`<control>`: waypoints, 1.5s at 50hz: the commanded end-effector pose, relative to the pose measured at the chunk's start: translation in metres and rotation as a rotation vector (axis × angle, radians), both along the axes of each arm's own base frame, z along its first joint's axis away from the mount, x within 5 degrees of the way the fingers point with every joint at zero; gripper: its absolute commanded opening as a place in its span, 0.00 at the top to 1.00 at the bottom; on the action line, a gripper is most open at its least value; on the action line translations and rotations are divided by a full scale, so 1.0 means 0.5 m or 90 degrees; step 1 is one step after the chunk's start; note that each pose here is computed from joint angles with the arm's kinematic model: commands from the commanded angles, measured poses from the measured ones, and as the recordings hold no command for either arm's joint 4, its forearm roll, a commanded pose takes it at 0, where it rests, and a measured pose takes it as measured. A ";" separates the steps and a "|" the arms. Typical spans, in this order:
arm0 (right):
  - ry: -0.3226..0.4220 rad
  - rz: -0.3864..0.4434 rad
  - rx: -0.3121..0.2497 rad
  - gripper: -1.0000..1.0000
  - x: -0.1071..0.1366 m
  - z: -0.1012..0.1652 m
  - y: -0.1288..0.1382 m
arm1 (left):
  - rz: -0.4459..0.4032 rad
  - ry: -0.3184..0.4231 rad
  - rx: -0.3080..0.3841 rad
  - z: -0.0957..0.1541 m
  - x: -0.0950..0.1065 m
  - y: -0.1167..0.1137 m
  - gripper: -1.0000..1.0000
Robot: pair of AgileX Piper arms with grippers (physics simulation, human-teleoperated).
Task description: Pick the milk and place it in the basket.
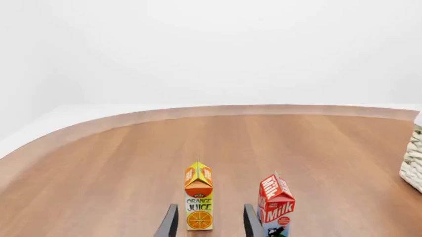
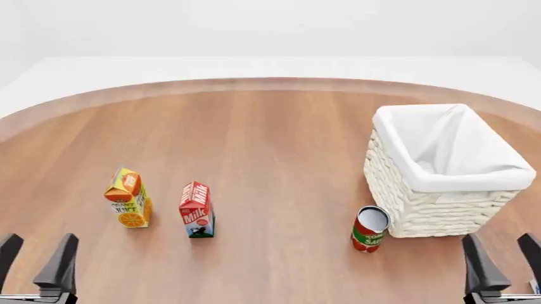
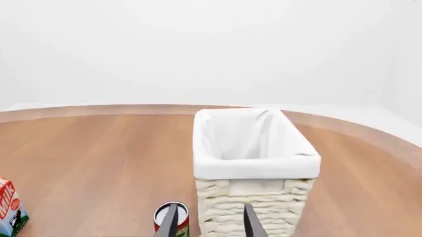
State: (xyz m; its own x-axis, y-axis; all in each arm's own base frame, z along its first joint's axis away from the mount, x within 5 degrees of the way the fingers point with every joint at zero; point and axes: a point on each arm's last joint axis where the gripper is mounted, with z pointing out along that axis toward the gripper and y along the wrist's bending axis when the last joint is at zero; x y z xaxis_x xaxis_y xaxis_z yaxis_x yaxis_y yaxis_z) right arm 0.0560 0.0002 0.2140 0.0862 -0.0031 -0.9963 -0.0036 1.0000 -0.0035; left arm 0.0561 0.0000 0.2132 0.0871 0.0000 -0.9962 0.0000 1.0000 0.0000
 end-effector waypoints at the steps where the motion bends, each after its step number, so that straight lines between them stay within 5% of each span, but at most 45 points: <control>1: -0.001 0.006 -0.007 0.00 -0.001 0.008 0.001 | 0.000 0.000 0.000 0.000 0.000 0.000 0.00; 6: -0.049 0.018 -0.008 0.00 -0.006 0.036 0.003 | 0.000 0.000 0.000 0.000 0.000 0.000 0.00; 8: -0.038 0.032 0.012 0.00 -0.007 0.038 0.005 | 0.000 0.000 0.000 0.000 0.000 0.000 0.00; 10: -0.036 0.041 -0.031 0.00 -0.007 0.039 0.007 | 0.000 0.000 0.000 0.000 0.000 0.000 0.00; 13: -0.040 0.042 -0.002 0.00 -0.007 0.037 0.007 | 0.000 0.000 0.000 0.000 0.000 0.000 0.00; 26: -0.025 0.037 -0.007 0.00 -0.003 0.018 0.007 | 0.000 0.000 0.000 0.000 0.000 0.000 0.00; 29: 0.013 0.027 -0.010 0.00 -0.004 0.016 0.005 | 0.000 0.000 0.000 0.000 0.000 0.000 0.00; 44: 0.040 0.100 0.053 0.00 -0.032 0.096 0.012 | 0.000 0.000 0.000 0.000 0.000 0.000 0.00; 57: 0.050 0.148 0.057 0.00 -0.062 0.157 0.011 | 0.000 0.000 0.000 0.000 0.000 0.000 0.00; 75: 0.101 0.195 0.097 0.00 -0.046 0.259 0.021 | 0.000 0.000 0.000 0.000 0.000 0.000 0.00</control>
State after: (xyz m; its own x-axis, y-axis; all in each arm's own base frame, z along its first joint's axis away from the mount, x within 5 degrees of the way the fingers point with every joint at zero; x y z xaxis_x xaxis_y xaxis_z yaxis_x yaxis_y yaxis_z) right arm 0.0318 0.0086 0.3186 -0.0575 0.1245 -0.9906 -0.2551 0.9574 0.1351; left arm 0.0561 0.0000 0.2132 0.0871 0.0000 -0.9962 0.0000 1.0000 0.0000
